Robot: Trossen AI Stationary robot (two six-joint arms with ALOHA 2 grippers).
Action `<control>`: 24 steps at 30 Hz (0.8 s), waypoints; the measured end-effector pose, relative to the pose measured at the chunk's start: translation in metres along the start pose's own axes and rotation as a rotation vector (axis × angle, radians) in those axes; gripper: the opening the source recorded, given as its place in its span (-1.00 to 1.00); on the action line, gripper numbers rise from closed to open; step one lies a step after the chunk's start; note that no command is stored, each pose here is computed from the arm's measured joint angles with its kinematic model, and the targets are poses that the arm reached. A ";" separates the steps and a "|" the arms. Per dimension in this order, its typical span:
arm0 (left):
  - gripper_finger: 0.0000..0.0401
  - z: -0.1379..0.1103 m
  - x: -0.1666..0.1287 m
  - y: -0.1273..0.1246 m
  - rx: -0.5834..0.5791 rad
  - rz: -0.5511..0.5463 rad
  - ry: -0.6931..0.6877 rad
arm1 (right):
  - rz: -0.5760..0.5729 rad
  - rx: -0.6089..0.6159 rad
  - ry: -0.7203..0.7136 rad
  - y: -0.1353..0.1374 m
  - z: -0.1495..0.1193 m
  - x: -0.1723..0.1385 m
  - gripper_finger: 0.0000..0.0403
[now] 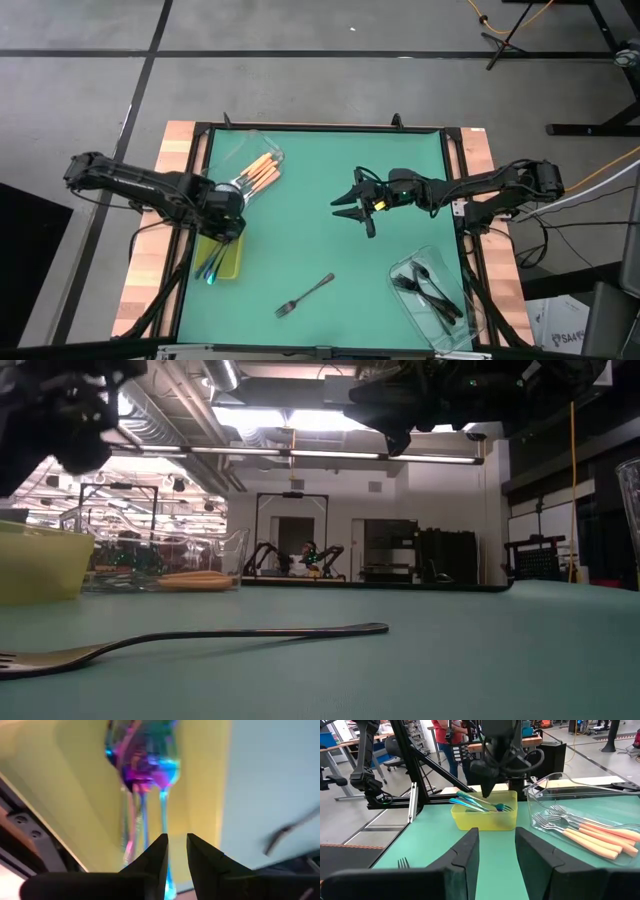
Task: Sort silverware by color (type)
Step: Put the black fork in the bottom transparent bin
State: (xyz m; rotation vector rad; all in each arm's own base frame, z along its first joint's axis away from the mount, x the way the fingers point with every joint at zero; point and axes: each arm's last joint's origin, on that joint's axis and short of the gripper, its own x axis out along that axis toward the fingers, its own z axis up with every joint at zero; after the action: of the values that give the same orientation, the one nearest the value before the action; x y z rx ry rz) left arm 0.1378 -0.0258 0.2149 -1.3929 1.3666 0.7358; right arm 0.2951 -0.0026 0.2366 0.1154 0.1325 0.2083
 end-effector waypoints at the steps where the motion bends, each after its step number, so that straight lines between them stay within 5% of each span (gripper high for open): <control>1: -0.68 -0.001 -0.004 -0.001 0.006 -0.018 -0.001 | 0.000 0.000 0.000 0.000 0.000 0.000 -0.42; 11: -0.68 -0.011 -0.042 -0.021 0.061 -0.179 -0.135 | -0.002 0.007 0.028 0.000 -0.003 0.000 -0.42; 24: -0.68 -0.024 -0.060 -0.077 0.539 -0.574 -0.611 | -0.009 0.025 0.094 -0.001 -0.009 0.000 -0.42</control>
State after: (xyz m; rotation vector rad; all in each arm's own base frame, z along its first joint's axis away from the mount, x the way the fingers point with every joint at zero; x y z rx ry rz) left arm 0.1963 -0.0389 0.2958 -0.9358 0.5693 0.3207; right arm 0.2936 -0.0025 0.2273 0.1298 0.2291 0.2033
